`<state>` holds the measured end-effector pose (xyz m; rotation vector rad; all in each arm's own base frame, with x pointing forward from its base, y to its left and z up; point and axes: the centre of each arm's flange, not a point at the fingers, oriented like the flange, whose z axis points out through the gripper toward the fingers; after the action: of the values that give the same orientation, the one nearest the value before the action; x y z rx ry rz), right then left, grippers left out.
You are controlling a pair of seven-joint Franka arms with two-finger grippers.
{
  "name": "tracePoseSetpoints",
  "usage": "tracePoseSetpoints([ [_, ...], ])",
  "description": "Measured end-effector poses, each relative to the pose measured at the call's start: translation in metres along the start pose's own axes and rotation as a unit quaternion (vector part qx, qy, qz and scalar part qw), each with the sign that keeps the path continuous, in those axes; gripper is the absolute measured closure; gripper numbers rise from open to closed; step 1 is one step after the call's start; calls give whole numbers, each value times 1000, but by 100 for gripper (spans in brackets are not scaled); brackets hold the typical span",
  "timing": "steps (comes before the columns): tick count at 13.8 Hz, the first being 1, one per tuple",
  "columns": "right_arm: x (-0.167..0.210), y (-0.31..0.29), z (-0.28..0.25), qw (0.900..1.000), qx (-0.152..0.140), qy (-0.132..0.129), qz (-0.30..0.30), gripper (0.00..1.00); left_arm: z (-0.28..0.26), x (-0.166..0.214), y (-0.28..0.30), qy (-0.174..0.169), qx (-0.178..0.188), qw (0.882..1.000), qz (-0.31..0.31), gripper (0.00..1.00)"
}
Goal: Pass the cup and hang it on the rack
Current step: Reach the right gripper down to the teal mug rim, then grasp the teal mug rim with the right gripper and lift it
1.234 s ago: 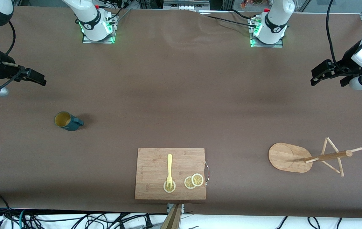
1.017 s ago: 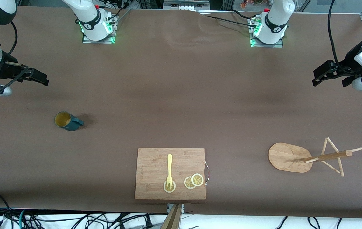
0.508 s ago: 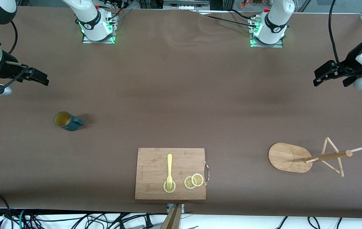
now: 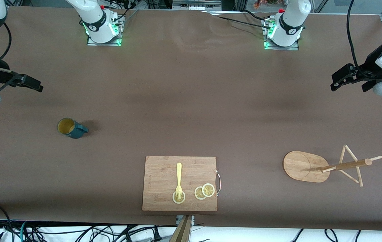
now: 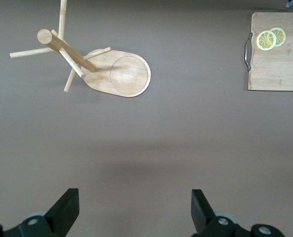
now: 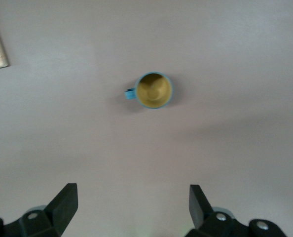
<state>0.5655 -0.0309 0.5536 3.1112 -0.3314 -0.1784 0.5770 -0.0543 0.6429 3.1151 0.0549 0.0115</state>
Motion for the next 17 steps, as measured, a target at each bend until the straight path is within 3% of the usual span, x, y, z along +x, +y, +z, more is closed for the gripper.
tracePoseSetpoints([
  [4, 24, 22, 44, 999, -8, -36, 21, 0, 0, 0, 0, 0, 0, 1000, 0, 0],
  [7, 54, 24, 99, 999, -19, -43, 24, 0, 0, 0, 0, 0, 0, 1000, 0, 0],
  [11, 89, 27, 174, 999, -22, -26, 28, 0, 5, 4, 8, 1, -1, 1000, 7, 0],
  [17, 81, 29, 254, 1000, -19, 12, 6, 2, 17, 5, 15, -20, 1, 1000, 13, 0],
])
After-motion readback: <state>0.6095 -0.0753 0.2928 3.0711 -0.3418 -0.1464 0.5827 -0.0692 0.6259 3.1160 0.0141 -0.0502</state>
